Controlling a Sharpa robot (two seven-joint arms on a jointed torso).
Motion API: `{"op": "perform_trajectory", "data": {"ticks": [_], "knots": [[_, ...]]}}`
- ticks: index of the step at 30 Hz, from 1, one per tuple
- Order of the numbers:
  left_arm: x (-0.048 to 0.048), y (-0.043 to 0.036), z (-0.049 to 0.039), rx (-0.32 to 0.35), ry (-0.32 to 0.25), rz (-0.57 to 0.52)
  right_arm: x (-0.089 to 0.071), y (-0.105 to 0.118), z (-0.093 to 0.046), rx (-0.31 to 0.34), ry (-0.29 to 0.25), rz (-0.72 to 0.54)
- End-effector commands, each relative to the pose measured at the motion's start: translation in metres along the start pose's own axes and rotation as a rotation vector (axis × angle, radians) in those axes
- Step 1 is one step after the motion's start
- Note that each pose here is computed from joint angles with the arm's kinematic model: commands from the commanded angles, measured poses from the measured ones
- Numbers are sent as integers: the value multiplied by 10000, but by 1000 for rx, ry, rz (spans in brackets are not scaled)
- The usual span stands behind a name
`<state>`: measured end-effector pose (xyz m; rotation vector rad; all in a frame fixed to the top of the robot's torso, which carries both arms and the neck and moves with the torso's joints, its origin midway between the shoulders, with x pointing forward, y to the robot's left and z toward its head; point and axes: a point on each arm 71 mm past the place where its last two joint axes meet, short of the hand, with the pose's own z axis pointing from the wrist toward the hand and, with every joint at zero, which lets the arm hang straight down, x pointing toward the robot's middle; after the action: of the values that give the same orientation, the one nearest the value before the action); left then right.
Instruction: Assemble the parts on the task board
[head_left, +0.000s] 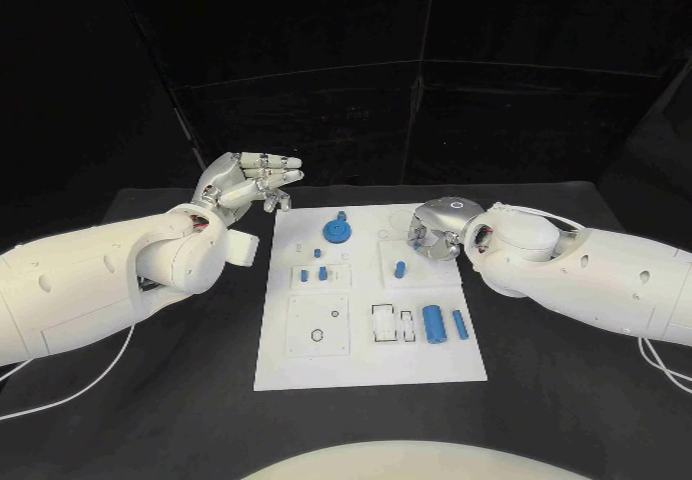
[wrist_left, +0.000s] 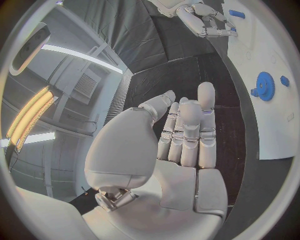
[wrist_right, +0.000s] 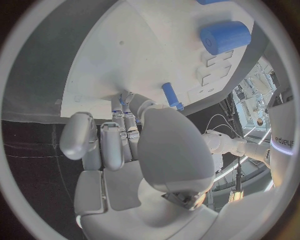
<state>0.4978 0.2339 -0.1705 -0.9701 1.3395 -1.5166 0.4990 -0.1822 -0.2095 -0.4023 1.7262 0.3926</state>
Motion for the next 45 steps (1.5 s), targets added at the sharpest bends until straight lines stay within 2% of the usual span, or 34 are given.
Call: {"op": "perform_trajectory", "data": {"ticks": [1, 16, 29, 35, 41, 45], "knots": [[-2, -13, 3, 8, 2, -6, 1, -2, -12, 7, -17, 1], [-45, -4, 12, 6, -8, 0, -56, -3, -83, -2, -81, 17], [-83, 3, 16, 4, -15, 4, -117, 1, -270, -13, -109, 49], [-99, 8, 15, 3, -18, 5, -232, 160, -386, -58, -143, 88], [-94, 17, 18, -1, -19, -5, -412, 422, -465, -127, -190, 120], [-81, 19, 19, -2, -16, -10, -470, 595, -483, -171, -198, 139]]}}
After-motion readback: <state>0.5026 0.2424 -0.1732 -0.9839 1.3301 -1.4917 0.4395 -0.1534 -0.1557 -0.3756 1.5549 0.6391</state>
